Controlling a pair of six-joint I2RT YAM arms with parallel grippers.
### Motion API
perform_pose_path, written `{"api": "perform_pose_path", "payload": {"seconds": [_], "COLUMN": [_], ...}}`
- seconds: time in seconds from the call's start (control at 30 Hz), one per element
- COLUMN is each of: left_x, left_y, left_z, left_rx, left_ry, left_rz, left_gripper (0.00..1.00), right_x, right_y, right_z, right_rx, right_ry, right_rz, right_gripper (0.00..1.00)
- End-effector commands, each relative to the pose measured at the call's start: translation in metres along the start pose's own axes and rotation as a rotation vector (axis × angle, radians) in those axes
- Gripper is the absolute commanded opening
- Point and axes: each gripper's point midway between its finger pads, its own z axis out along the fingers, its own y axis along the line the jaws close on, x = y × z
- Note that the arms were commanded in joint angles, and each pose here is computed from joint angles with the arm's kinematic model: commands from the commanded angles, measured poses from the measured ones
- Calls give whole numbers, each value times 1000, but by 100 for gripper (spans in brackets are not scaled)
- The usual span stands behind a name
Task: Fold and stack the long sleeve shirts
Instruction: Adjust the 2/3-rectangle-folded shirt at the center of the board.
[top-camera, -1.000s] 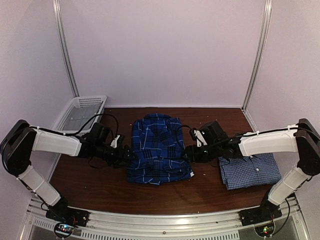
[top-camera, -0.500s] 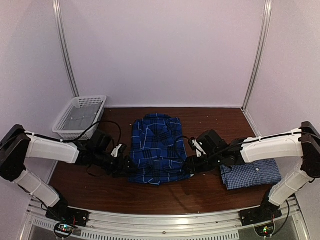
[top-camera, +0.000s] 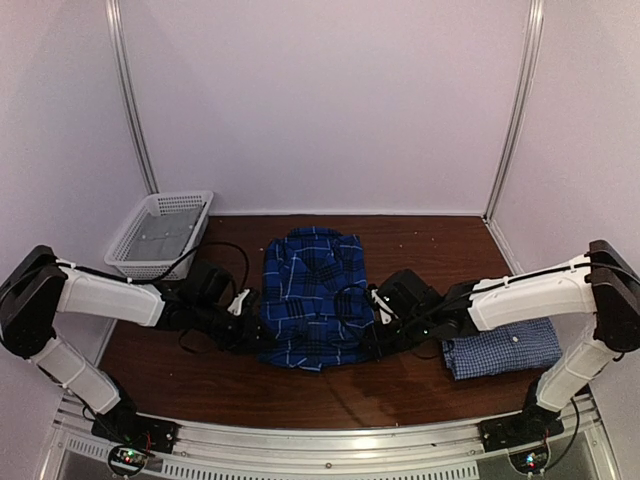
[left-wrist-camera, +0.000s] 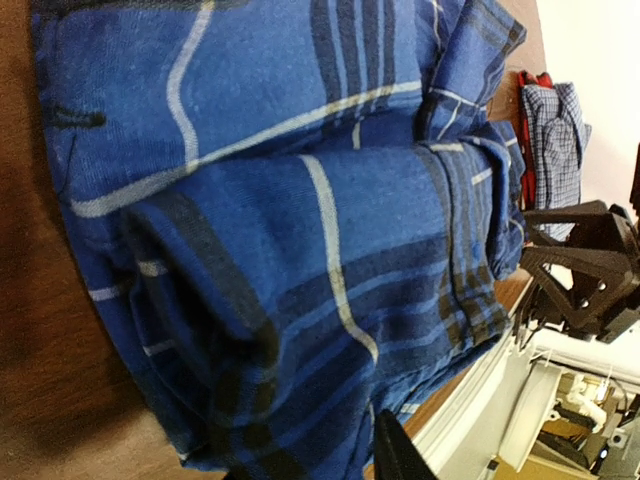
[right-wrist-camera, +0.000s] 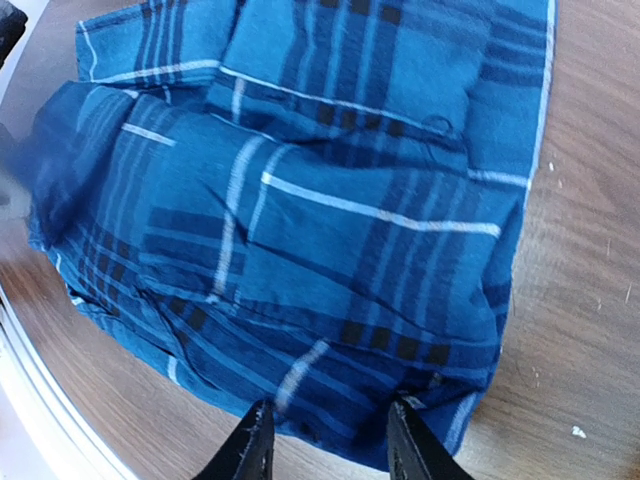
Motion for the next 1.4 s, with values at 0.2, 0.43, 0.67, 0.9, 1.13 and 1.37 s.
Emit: {"api": "perform_pose_path", "payload": {"seconds": [0.2,0.43,0.67,0.9,1.13,1.37], "left_x": [-23,-21,-17,-12,-6,12], "left_y": [-32,-31,-32,-30,-28,-14], "left_z": [-6,-6,-12,-14,-18,-23], "left_rx": [63,54,48,41,25,-6], "left_ry": [-55,-43,-40,-28,-3,28], "left_rz": [56,48,56,58,67,42], "left_gripper": [17,19,37,43,46,49], "right_x": [-27,-40,-54,-60,-69,-75], "right_y": [10,18,23,22,22,21], "right_z": [-2,-5,-11,-11,-15,-18], "right_rx": [28,17,20,24,23,26], "right_ry": [-59,-85,-118,-126,-143,-152], "right_rz": [-21,-23,-23,-26,-24,-25], "right_gripper": [16,1,0,0,0,0]}}
